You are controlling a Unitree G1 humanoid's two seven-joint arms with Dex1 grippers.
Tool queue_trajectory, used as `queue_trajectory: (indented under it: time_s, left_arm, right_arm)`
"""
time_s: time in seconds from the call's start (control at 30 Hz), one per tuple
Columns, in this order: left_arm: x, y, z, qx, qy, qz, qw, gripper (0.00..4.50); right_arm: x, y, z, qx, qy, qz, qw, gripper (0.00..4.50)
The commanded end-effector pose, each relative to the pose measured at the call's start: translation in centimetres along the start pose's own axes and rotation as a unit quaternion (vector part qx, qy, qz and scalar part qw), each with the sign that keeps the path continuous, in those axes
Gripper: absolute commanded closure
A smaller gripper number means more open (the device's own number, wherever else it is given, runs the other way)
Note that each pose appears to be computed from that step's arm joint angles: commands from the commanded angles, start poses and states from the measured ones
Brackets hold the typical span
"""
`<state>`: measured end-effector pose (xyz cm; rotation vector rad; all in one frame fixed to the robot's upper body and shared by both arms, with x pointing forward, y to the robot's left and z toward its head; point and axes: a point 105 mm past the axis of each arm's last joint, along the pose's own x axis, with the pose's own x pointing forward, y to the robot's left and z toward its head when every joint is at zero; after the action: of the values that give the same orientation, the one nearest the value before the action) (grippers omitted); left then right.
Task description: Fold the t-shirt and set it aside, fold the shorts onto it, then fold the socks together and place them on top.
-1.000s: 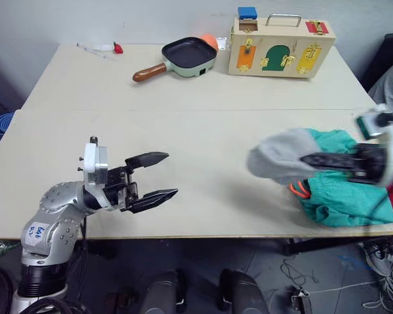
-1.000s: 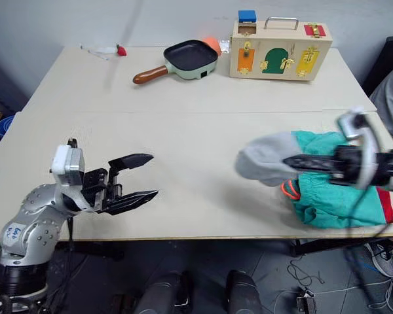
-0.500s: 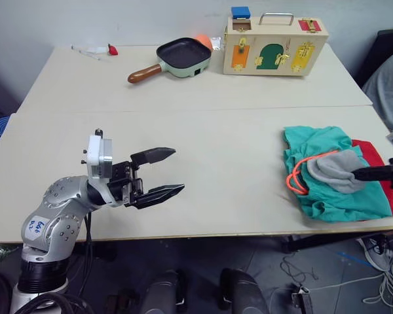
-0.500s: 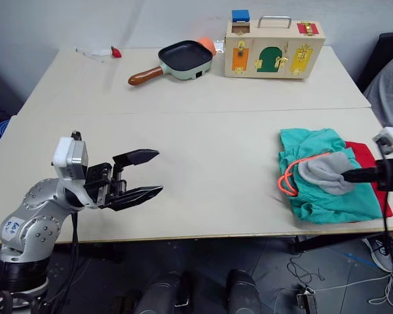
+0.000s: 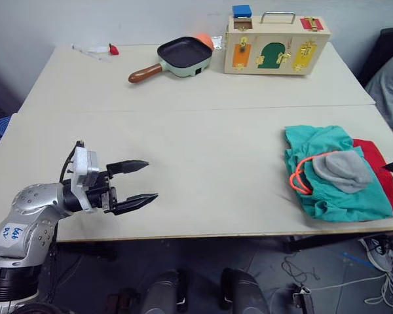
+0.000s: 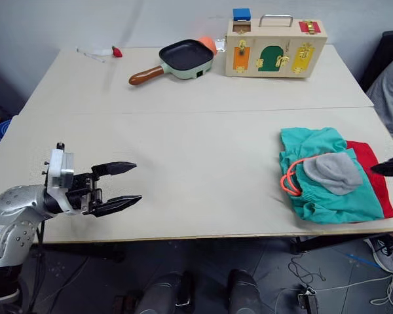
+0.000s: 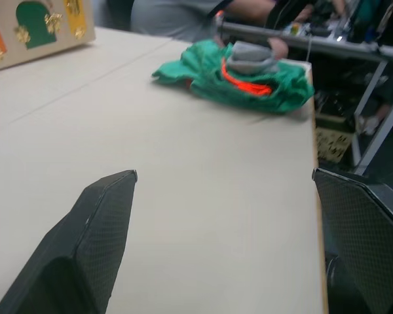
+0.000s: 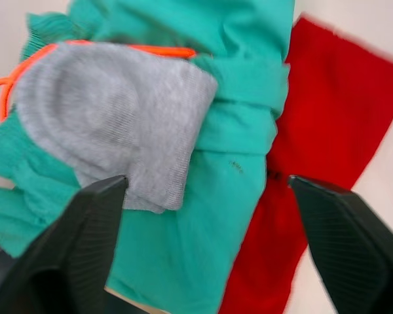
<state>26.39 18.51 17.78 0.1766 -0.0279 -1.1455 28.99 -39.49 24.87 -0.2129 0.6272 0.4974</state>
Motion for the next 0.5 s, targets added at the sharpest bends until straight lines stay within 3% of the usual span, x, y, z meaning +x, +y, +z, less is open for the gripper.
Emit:
queue_trajectory:
  time_s: [0.03,0.17,0.23,0.33,0.43,0.5]
  left_arm:
    - [-1.6,1.0,-0.2,0.04,0.03,0.033,0.998,0.0]
    - [-3.3,1.7,-1.6,0.063,0.07,0.07,0.993,0.0]
    - [-4.1,1.8,-2.4,0.072,0.092,0.088,0.989,0.0]
    - [-5.2,1.5,-3.6,0.079,0.117,0.109,0.984,0.0]
    - [-5.8,1.2,-4.3,0.082,0.132,0.118,0.981,0.0]
    - [-6.2,1.2,-4.7,0.091,0.144,0.125,0.977,0.0]
  right_arm:
    - [1.1,3.7,3.1,-0.101,-0.044,0.092,0.99,0.04]
    - [6.7,10.3,5.5,-0.178,-0.178,0.219,0.943,0.04]
    - [9.2,13.3,5.9,-0.207,-0.252,0.235,0.916,0.04]
    - [12.7,18.0,4.5,-0.293,-0.293,0.258,0.873,0.04]
    - [15.2,19.6,2.6,-0.352,-0.315,0.256,0.844,0.04]
    - [16.4,19.7,1.6,-0.362,-0.32,0.25,0.839,0.04]
